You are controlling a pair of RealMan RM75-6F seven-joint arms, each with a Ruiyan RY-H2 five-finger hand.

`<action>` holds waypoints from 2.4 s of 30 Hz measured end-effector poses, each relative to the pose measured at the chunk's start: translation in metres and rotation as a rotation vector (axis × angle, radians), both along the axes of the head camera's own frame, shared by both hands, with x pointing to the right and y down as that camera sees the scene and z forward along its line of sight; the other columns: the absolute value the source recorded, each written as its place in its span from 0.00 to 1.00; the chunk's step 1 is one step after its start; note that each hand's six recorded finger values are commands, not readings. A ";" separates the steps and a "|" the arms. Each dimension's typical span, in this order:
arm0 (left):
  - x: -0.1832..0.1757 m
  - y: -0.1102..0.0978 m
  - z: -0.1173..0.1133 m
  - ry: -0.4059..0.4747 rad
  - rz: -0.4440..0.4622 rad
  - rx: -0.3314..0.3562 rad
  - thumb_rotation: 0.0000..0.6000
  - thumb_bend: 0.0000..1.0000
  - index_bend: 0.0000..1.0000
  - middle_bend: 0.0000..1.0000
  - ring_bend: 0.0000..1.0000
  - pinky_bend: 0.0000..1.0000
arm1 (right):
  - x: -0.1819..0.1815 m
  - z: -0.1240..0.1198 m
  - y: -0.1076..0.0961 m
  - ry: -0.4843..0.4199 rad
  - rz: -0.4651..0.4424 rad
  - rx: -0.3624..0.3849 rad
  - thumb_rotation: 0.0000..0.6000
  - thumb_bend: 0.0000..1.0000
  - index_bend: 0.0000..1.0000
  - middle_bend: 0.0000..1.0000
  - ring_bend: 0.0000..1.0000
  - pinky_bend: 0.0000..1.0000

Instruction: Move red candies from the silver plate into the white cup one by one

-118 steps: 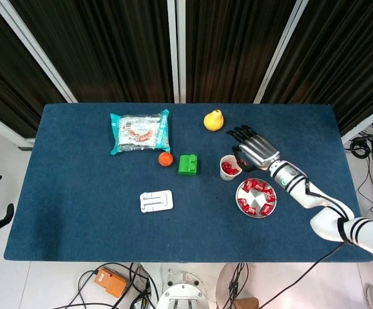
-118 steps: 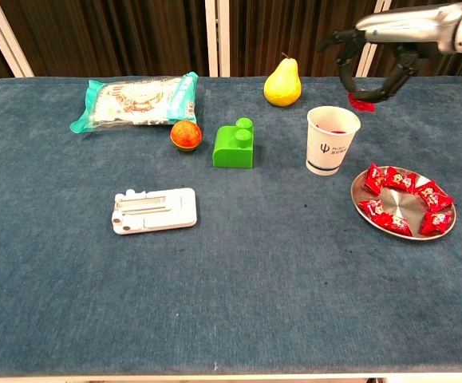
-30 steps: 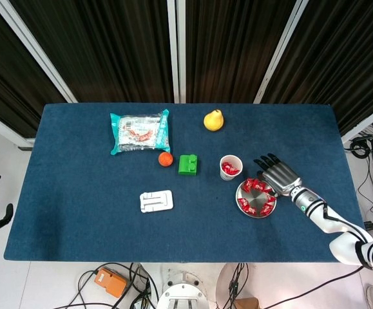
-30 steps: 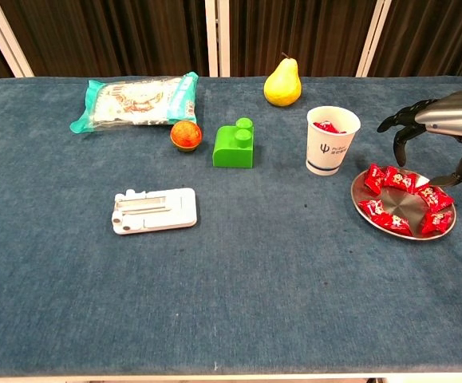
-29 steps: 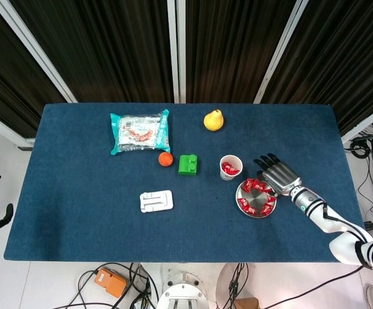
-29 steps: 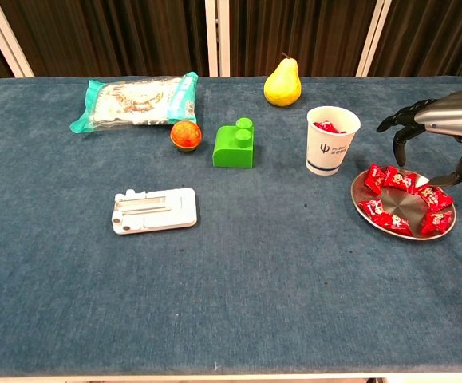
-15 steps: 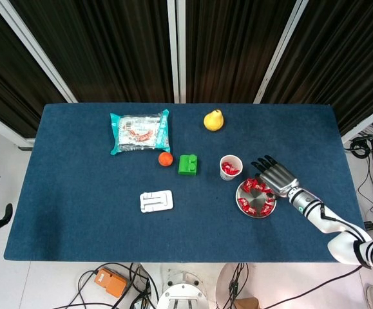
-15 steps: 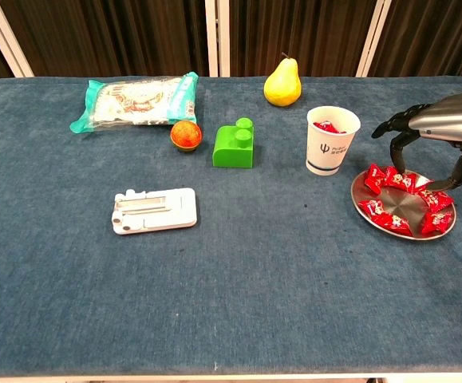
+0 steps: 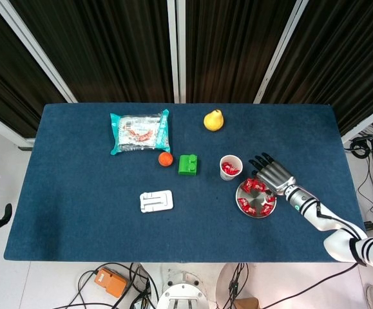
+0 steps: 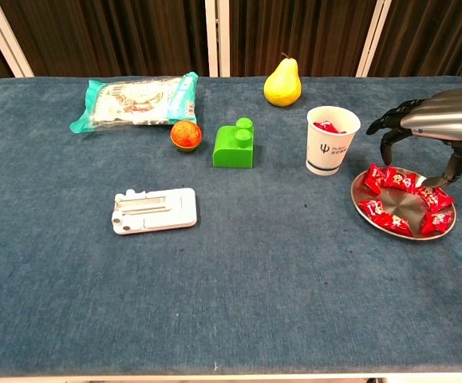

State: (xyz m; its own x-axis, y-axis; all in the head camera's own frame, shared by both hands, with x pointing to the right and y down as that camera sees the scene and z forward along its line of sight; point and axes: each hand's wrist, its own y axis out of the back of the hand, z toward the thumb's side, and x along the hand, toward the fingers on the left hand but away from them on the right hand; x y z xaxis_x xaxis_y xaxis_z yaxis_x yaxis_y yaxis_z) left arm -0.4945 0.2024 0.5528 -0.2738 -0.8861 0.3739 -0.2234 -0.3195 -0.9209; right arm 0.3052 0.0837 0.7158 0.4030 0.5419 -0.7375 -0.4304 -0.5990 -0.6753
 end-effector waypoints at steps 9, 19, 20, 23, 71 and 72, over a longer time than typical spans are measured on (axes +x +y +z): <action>0.000 0.000 0.000 0.001 -0.003 0.002 1.00 0.35 0.16 0.00 0.00 0.00 | -0.011 0.000 0.007 -0.022 -0.018 -0.027 1.00 0.40 0.43 0.11 0.05 0.00; -0.001 0.000 0.000 0.004 -0.005 0.002 1.00 0.35 0.16 0.00 0.00 0.00 | -0.005 -0.001 0.007 0.001 -0.027 -0.021 1.00 0.40 0.48 0.11 0.05 0.00; -0.001 0.000 0.000 0.003 -0.005 0.002 1.00 0.35 0.16 0.00 0.00 0.00 | -0.004 -0.002 0.006 0.004 -0.030 -0.016 1.00 0.40 0.48 0.11 0.05 0.00; -0.001 0.000 0.000 0.003 -0.004 0.001 1.00 0.35 0.16 0.00 0.00 0.00 | -0.002 -0.003 0.004 0.017 -0.037 -0.001 1.00 0.40 0.48 0.11 0.05 0.00; 0.000 0.000 0.000 -0.002 -0.005 -0.001 1.00 0.35 0.17 0.00 0.00 0.00 | -0.005 -0.041 -0.008 -0.093 0.027 0.037 1.00 0.63 0.63 0.11 0.05 0.00; 0.001 0.000 0.000 -0.001 -0.003 -0.001 1.00 0.35 0.17 0.00 0.00 0.00 | -0.005 -0.047 -0.011 -0.103 0.033 0.048 1.00 0.63 0.63 0.11 0.05 0.00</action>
State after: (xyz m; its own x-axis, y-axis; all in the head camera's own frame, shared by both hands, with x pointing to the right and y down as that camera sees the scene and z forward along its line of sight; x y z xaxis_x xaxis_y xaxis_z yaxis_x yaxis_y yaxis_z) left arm -0.4938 0.2021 0.5531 -0.2769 -0.8848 0.3748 -0.2230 -0.3202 -0.9207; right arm 0.2999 0.0729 0.6691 0.4566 0.5902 -0.6657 -0.3374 -0.5775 -0.7434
